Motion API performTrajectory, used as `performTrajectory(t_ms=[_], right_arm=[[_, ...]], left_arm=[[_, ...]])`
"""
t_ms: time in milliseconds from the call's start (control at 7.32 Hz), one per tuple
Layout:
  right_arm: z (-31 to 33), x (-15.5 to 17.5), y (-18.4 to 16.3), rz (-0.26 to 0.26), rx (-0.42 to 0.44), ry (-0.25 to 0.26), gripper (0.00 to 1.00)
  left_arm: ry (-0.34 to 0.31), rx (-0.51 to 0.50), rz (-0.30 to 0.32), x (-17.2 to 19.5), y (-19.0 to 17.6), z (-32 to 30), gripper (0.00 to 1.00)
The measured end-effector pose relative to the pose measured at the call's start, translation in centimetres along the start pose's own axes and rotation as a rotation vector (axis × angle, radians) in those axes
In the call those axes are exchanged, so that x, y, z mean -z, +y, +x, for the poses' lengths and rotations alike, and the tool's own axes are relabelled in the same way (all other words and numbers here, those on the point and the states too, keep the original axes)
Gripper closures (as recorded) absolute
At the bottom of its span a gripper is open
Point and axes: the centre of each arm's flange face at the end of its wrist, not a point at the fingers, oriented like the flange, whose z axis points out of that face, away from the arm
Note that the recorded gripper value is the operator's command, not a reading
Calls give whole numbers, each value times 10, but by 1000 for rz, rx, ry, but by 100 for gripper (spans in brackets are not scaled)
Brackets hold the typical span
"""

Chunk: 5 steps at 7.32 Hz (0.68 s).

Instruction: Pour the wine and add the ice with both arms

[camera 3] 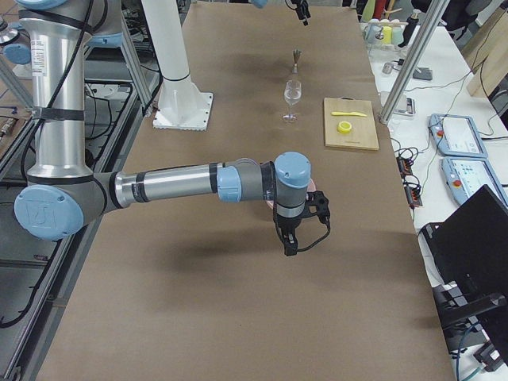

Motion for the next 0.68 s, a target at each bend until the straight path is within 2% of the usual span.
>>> performTrajectory(t_ms=[273, 683], right_arm=[[0, 0, 1, -1, 0, 0, 0], [1, -2, 3, -4, -2, -1, 0]], left_arm=[[-88, 56, 100, -9, 39, 74, 2], [-251, 168, 305, -23, 81, 115, 2]])
